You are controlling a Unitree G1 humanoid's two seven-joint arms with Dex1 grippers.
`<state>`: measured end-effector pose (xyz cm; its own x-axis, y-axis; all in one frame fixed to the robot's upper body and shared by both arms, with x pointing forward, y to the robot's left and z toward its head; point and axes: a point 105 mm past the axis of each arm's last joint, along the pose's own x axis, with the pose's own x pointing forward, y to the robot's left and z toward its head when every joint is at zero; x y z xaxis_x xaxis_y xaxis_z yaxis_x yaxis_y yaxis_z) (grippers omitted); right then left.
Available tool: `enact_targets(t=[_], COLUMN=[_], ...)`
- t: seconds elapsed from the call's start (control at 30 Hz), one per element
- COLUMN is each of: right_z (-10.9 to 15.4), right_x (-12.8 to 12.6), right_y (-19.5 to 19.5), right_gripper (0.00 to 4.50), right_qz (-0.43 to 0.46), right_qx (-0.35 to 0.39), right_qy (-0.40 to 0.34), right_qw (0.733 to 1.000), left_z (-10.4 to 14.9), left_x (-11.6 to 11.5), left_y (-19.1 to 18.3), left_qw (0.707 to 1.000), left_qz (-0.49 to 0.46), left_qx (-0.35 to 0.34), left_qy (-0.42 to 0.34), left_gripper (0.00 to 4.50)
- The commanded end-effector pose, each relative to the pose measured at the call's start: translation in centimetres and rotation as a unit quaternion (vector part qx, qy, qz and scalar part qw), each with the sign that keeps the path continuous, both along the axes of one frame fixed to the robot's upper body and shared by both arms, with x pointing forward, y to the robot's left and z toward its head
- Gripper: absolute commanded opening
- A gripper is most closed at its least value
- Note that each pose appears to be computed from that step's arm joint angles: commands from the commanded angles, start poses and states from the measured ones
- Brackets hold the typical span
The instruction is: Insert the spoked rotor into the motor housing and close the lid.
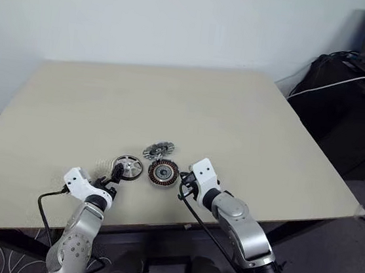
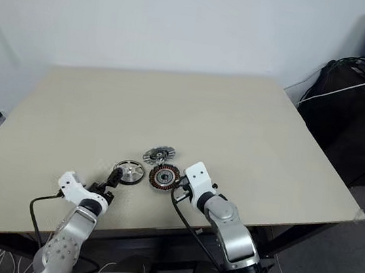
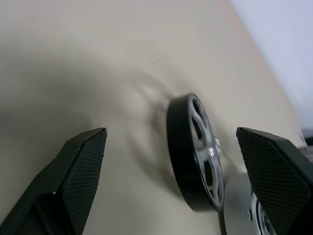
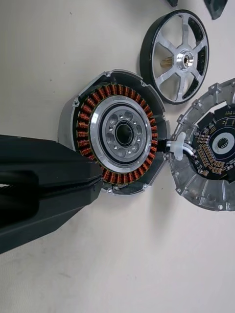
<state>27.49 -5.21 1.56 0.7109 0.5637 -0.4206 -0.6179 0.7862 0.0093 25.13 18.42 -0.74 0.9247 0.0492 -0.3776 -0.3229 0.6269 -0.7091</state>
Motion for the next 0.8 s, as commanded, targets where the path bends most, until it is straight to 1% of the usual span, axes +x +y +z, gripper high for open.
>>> enact_targets(t=[0.03, 0.27, 0.57, 0.67, 0.8], right_z=[1.6, 1.6, 1.7, 1.7, 1.8], right_x=[0.5, 0.6, 0.7, 0.7, 0.8], right_y=[0.1, 0.2, 0.4, 0.4, 0.2], right_gripper=[0.04, 0.04, 0.04, 0.0, 0.0], right_qz=[-0.002, -0.001, -0.001, -0.002, -0.006], right_qx=[0.015, 0.016, 0.019, 0.02, 0.021], right_qy=[-0.028, -0.028, -0.03, -0.03, -0.031], right_qw=[1.0, 0.999, 0.999, 0.999, 0.999], left_z=[0.5, 0.6, 0.5, 0.3, 0.0], left_x=[0.7, 0.7, 0.7, 0.7, 0.7], left_y=[-2.4, -3.2, -3.5, -3.6, -3.8], left_qw=[0.997, 0.996, 0.996, 0.995, 0.994], left_qz=[0.01, -0.011, -0.02, -0.022, -0.022], left_qx=[-0.073, -0.089, -0.09, -0.096, -0.108], left_qy=[-0.015, -0.017, -0.011, -0.004, 0.001], left_gripper=[4.5, 4.5, 4.5, 3.88, 2.52])
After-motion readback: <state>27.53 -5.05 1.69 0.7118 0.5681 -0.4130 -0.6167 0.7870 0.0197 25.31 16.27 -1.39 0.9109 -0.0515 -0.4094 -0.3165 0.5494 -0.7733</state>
